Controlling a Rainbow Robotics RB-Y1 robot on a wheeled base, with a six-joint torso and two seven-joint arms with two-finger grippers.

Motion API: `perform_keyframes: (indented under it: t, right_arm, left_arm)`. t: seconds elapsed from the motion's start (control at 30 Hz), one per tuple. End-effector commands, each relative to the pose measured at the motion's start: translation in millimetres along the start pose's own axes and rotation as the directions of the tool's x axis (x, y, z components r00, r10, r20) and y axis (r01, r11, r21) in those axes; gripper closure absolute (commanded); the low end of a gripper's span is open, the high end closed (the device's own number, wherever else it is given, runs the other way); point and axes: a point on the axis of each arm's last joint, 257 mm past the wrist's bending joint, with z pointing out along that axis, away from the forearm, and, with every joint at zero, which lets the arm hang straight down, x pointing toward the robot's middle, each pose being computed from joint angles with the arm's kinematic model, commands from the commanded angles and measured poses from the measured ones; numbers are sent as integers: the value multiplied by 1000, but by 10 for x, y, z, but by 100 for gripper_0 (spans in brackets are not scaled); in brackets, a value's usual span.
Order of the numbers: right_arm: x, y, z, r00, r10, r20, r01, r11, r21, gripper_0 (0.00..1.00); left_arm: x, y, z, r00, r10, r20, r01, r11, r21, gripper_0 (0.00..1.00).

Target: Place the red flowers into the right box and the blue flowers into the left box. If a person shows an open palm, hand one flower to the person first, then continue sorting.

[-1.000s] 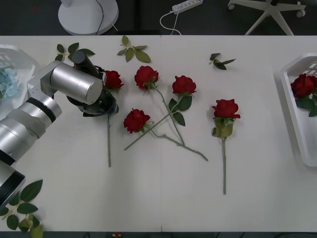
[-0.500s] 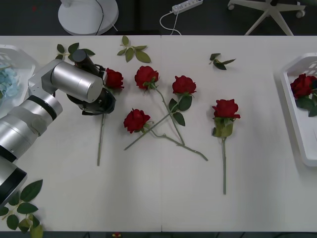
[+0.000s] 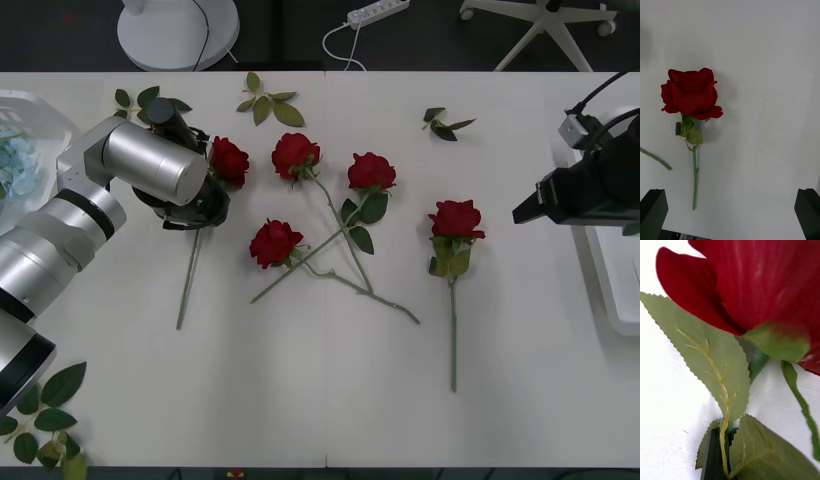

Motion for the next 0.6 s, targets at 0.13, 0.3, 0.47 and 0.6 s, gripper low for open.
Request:
perform_keyframes:
  t: [0.13, 0.3, 0.47, 0.6]
  right_arm:
    - [172, 173, 363, 995, 86, 47, -90, 993, 78, 0]
    - [209, 300, 549, 989, 130, 67, -136, 987, 87, 0]
    - [245, 444, 689, 986, 149, 81, -156, 984, 87, 0]
    - [285, 497, 808, 988, 129, 88, -138, 985, 104, 0]
  left_arm:
    - [17, 55, 29, 998, 65, 9, -65, 998, 2, 100]
    - [-257, -99, -305, 998, 31, 53, -36, 996, 88, 100]
    - [-525, -434, -773, 992, 39, 118, -64, 974, 218, 100]
    - [-692, -746, -1202, 979, 69, 190, -126, 943, 309, 100]
